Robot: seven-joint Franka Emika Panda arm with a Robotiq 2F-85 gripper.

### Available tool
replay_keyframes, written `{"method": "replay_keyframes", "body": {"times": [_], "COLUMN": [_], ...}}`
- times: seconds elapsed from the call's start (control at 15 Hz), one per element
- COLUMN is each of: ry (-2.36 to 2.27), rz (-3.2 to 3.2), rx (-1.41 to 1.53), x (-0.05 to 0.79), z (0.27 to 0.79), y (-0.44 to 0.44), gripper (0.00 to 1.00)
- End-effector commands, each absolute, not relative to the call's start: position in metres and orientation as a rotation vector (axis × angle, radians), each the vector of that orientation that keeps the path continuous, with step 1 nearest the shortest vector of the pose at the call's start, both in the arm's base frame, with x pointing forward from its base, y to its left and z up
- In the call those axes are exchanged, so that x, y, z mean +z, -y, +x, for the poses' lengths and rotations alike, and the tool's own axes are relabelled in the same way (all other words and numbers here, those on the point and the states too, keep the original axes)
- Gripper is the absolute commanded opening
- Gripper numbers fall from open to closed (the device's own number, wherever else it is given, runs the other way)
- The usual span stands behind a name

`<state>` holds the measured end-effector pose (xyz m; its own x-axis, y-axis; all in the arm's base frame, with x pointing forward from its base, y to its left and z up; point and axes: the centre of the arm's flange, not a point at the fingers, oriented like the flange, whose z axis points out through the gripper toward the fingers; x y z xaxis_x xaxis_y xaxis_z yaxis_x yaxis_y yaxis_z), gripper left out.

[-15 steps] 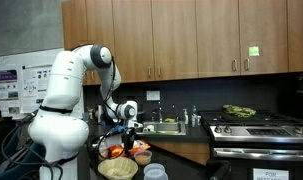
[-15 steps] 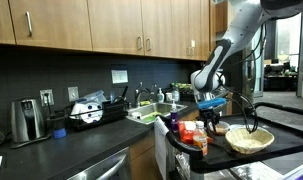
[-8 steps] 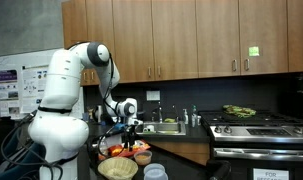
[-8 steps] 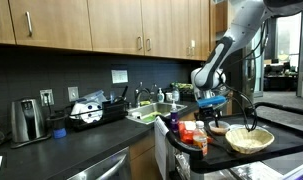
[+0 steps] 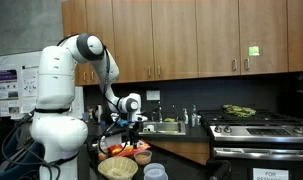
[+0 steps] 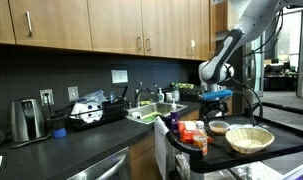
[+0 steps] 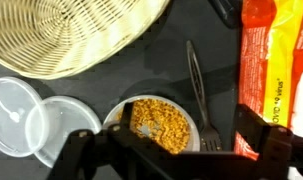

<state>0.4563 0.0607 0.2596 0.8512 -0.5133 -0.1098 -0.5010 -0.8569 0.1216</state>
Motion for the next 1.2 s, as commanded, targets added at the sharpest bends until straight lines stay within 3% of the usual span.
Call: {"method": "replay_keyframes", "body": {"times": [0.0,0.6,1.13], "ry": [0.894,0.969,1.018], "rz": [2.912,2.878,2.899], "rx": [-0.16,-0.162,-0.111], "x": [0.277,0.282,0.264], "z": [0.433,0.391,0.399], "y": [-0.026,0.063,0.099], "gripper": [1.0,1.0,1.0]}}
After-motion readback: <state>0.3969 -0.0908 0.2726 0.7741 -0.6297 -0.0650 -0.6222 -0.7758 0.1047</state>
